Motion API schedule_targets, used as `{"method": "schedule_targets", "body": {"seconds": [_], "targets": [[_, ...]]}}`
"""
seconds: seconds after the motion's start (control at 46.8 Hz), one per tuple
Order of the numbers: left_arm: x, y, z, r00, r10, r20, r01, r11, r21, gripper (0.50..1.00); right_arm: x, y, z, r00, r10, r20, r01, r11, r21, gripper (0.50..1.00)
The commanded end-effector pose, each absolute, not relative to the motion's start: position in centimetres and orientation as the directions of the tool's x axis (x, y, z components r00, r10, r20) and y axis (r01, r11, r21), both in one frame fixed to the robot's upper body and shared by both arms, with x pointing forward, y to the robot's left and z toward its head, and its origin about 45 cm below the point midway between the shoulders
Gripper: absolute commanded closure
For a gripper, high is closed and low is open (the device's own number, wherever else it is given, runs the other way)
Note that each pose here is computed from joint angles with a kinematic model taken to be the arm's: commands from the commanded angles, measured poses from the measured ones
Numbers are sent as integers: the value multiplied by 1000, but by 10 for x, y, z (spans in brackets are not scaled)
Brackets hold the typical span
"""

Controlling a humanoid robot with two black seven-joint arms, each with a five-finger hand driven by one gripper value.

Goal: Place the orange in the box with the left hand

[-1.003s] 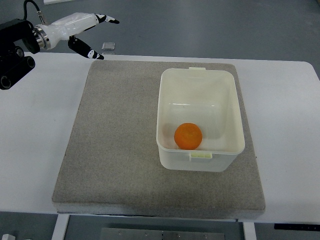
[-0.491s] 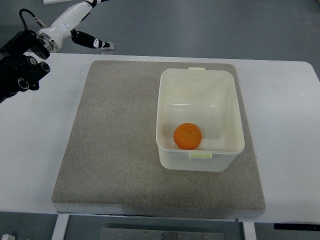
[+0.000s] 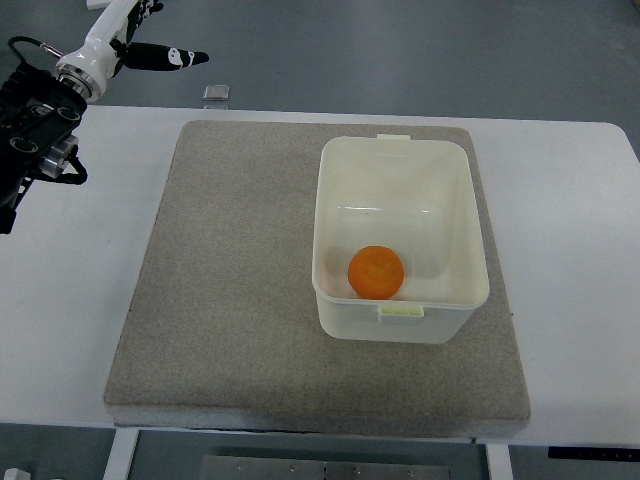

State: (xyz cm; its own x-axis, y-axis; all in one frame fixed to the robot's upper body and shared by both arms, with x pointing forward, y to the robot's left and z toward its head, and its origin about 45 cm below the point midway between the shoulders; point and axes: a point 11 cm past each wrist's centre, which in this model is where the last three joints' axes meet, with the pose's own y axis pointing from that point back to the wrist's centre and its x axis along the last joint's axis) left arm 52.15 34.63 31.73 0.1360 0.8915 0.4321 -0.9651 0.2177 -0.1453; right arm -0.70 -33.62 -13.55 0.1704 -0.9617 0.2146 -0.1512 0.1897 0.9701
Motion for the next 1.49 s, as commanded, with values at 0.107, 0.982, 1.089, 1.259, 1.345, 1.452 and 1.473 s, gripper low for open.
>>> {"method": "schedule_targets", "body": {"seconds": [0.107,0.982,1.089,1.259,1.345,1.452,1.473], "targets": [[521,369,321,146,957,250,-971,187,-149,510,-7,-336,-135,171,-962,215,-151,190,970,568],[512,352,257,127,912,-390,-990,140,6,514,-7,-336,-135,169,-962,215,-151,190,970,568],[513,345,257,128,895,-427,-990,137,-8,514,-7,-336,-135,171,-962,215,-151,190,970,568],[514,348,261,115,881,-460,-993,115,-28,514,-7,-336,-135,168,-962,215,-151,190,970,568],[515,353,263,95,871,-482,-995,87,-39,516,-7,-336,-135,171,-962,215,-151,190,970,568],[515,354,264,81,872,-483,-997,74,-35,514,-7,-336,-135,169,-962,215,-151,190,970,568],[515,353,263,83,871,-483,-997,76,-33,516,-7,-336,-135,171,-962,215,-151,190,970,570]]}}
